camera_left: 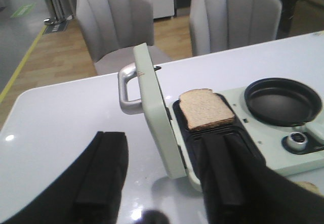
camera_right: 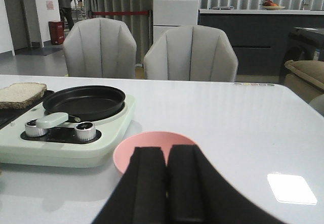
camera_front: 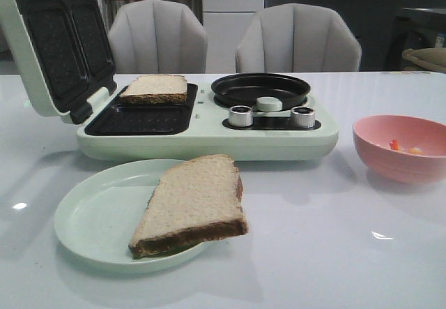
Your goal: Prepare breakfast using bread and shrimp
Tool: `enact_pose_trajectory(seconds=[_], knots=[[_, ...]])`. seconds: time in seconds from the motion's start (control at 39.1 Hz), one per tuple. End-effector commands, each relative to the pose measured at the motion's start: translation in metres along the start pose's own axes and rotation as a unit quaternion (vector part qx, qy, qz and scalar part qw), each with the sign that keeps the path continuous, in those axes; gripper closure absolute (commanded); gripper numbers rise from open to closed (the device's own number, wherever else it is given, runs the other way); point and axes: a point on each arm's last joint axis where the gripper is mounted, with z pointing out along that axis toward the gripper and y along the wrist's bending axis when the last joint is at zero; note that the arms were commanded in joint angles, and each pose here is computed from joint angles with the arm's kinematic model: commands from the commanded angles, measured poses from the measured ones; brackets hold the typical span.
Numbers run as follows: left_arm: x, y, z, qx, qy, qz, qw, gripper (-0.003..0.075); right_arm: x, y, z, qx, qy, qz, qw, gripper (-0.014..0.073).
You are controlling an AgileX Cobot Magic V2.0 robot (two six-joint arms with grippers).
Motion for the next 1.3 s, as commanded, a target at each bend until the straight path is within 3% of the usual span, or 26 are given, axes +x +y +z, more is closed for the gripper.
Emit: enact_pose_trajectory(seconds=[0.0, 0.28, 0.49, 0.61, 0.82, 0.89, 1.02, 1.28], knots=[[0.008, 0.001, -0.018, 0.035, -0.055, -0.023, 0.998, 0.0335, -0.016, 0.001, -0.003, -0.003, -0.064, -0.007, 0.998, 0.0458], [0.079, 0.008, -0.045, 0.071, -0.059, -0.077, 0.993, 0.0335, -0.016, 0.001, -0.003, -0.003, -0.064, -0.007, 0.998, 0.0458], [0.119, 0.014, -0.063, 0.090, -0.096, -0.110, 0.985, 0.0335, -0.016, 0.001, -0.003, -0.003, -0.064, -0.007, 0.998, 0.0458], [0.120, 0.010, -0.055, 0.094, -0.074, -0.111, 0.987, 0.0335, -0.016, 0.001, -0.003, -0.003, -0.065, -0.008, 0.998, 0.0458], [0.119, 0.010, -0.055, 0.096, -0.081, -0.110, 0.986, 0.0335, -0.036, 0.003, -0.007, -0.012, -0.161, -0.013, 0.987, 0.0458], [0.119, 0.010, -0.055, 0.096, -0.081, -0.110, 0.986, 0.0335, -0.046, 0.003, -0.008, -0.012, -0.165, -0.013, 0.986, 0.0458], [0.119, 0.010, -0.055, 0.096, -0.081, -0.110, 0.986, 0.0335, -0.075, 0.004, -0.003, -0.008, -0.139, -0.014, 0.990, 0.0458], [0.119, 0.010, -0.055, 0.096, -0.081, -0.110, 0.986, 0.0335, -0.102, 0.004, 0.031, 0.004, 0.025, 0.021, 0.999, 0.0458]])
